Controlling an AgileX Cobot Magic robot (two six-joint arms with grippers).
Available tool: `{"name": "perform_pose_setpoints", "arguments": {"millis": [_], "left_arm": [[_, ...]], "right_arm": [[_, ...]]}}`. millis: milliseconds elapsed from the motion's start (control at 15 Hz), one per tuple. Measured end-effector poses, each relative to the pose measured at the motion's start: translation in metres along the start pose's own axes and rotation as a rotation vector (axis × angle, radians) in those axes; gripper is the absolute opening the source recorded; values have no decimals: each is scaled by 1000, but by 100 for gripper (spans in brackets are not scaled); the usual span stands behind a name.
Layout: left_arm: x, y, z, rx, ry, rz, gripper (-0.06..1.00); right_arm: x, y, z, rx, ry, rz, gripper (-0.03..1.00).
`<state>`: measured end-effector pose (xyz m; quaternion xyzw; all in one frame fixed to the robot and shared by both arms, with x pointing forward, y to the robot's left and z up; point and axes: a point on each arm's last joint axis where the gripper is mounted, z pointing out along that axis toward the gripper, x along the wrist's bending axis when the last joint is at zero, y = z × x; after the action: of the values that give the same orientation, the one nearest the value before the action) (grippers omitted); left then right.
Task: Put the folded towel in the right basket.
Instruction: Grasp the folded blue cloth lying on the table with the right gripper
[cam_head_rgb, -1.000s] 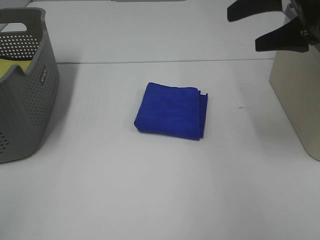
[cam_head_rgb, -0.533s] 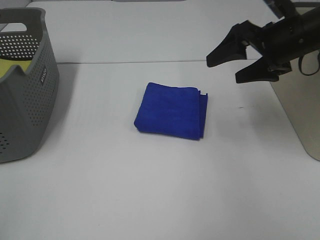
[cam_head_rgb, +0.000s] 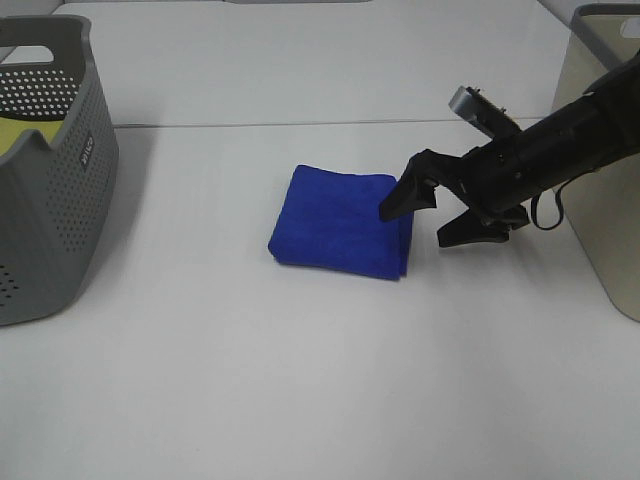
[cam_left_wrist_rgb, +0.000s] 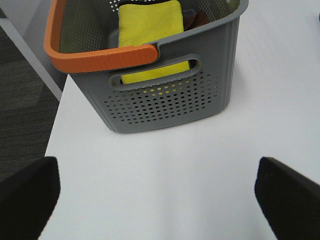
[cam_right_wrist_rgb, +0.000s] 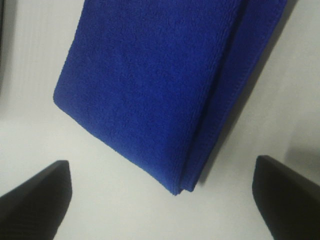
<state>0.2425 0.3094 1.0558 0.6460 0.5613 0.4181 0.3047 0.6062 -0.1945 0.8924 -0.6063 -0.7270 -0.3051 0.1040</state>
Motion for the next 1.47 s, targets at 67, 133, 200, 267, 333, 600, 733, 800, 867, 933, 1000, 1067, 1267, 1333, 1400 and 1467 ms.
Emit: {"name": "perform_pose_setpoints", "arguments": {"millis": [67,133,200,267,333,600,733,800,867,933,1000,1067,1267,1333,1400,1467], "left_arm": [[0,0,0,-1,0,0,99],[0,0,0,0,0,0,99],[0,0,0,0,0,0,99],[0,0,0,0,0,0,99],[0,0,0,0,0,0,99],[0,0,0,-1,0,0,99],[0,0,0,-1,0,0,99],[0,0,0,-1,0,0,99],[0,0,0,-1,0,0,99],[0,0,0,-1,0,0,99],[0,0,0,-1,0,0,99],[0,0,0,-1,0,0,99],[0,0,0,-1,0,0,99],[0,0,0,-1,0,0,99],[0,0,0,-1,0,0,99],[0,0,0,-1,0,0,99]], "right_arm": [[-3,-2,6,8,7,11,94],[-7,-4,12,17,7,26,94],[-11,-5,17,17,-4,37,94],[-14,-6,21,19,-6,53,94],[-14,-5,22,16,-4,59,93],[-17,-5,32,21,19,104,93],[-6,-6,43,30,31,93,92],[5,-5,51,36,33,66,92],[19,-3,62,43,40,35,92],[35,-1,74,52,55,15,92],[49,2,86,59,68,10,92],[63,5,98,66,79,-1,92],[102,14,125,76,64,-43,92],[108,14,132,84,44,-45,90],[111,15,136,87,25,-27,88],[109,16,138,85,10,15,83]]}}
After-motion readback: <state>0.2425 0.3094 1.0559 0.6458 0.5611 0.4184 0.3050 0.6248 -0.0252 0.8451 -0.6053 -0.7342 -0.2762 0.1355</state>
